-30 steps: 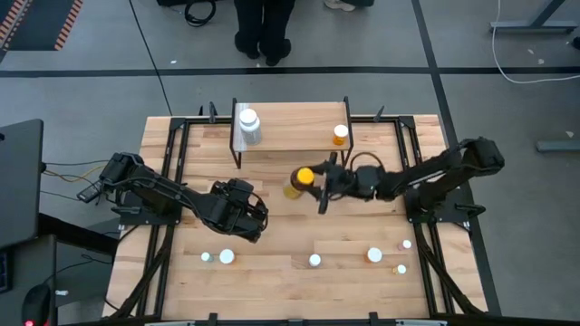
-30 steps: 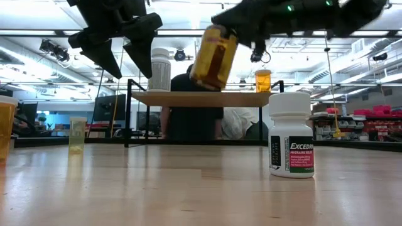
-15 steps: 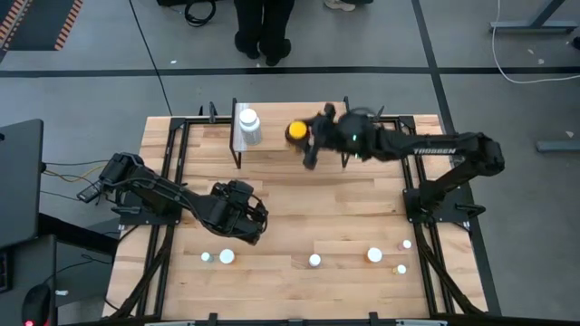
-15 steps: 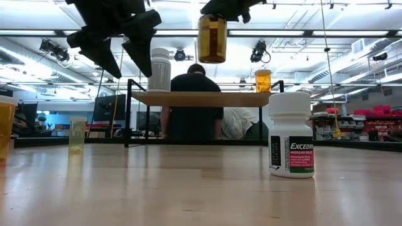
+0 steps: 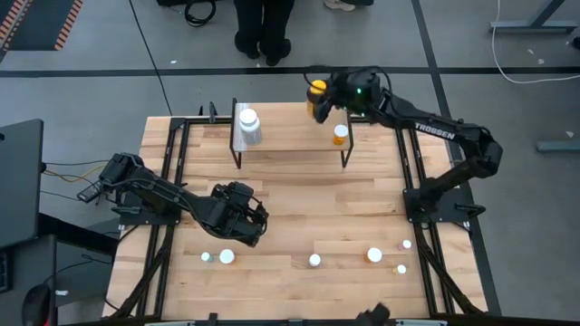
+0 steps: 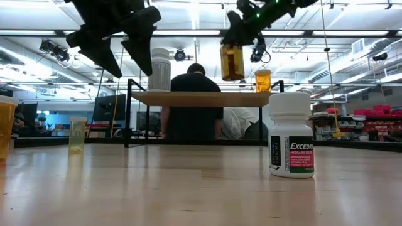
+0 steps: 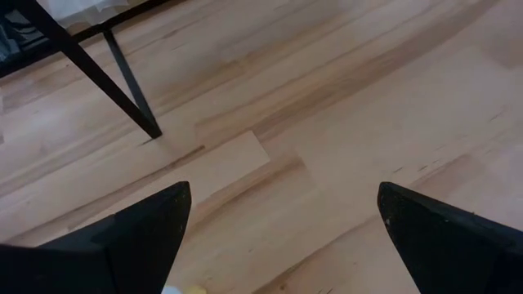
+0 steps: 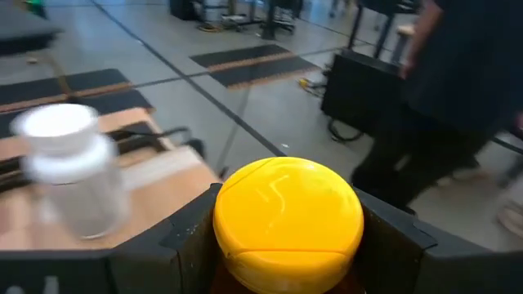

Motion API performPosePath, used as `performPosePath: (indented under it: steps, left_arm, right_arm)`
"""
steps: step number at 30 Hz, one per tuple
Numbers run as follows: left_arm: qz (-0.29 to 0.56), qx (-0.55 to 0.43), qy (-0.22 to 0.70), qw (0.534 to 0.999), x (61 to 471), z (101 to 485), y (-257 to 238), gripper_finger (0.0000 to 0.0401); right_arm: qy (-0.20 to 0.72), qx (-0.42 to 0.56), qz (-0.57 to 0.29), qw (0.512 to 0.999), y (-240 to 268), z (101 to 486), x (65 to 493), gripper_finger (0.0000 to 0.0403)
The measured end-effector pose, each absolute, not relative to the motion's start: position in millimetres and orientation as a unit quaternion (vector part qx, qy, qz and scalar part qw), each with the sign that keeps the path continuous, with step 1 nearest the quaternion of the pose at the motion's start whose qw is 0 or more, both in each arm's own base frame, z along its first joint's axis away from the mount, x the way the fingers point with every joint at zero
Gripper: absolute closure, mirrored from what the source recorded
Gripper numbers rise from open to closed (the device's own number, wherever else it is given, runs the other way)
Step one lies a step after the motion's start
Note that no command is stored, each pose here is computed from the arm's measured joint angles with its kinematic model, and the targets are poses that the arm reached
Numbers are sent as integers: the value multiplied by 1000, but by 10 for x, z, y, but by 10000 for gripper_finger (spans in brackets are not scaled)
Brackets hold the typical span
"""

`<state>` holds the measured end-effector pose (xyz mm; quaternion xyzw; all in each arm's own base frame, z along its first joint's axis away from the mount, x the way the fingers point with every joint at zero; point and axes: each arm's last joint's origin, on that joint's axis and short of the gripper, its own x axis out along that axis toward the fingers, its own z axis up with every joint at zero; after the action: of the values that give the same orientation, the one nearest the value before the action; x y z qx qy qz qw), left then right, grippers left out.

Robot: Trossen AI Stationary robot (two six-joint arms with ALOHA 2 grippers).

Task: Pick and place medicine bottles onto shelf by color
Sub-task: Put the big yellow medicine bottle on the shelf

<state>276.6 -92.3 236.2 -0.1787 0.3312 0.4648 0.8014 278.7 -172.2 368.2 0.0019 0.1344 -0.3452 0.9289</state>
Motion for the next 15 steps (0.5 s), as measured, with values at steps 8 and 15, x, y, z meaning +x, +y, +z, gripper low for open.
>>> performPosePath:
  steps: [8, 15]
  left_arm:
    - [463, -183, 328, 803, 2776, 2363, -928, 1]
    - [458, -187, 324, 806, 2783, 2365, -950, 1]
  right_arm:
    - [160, 50, -359, 918, -2202, 3425, 2701, 167]
    - [178, 70, -369, 910, -2449, 3231, 2686, 167]
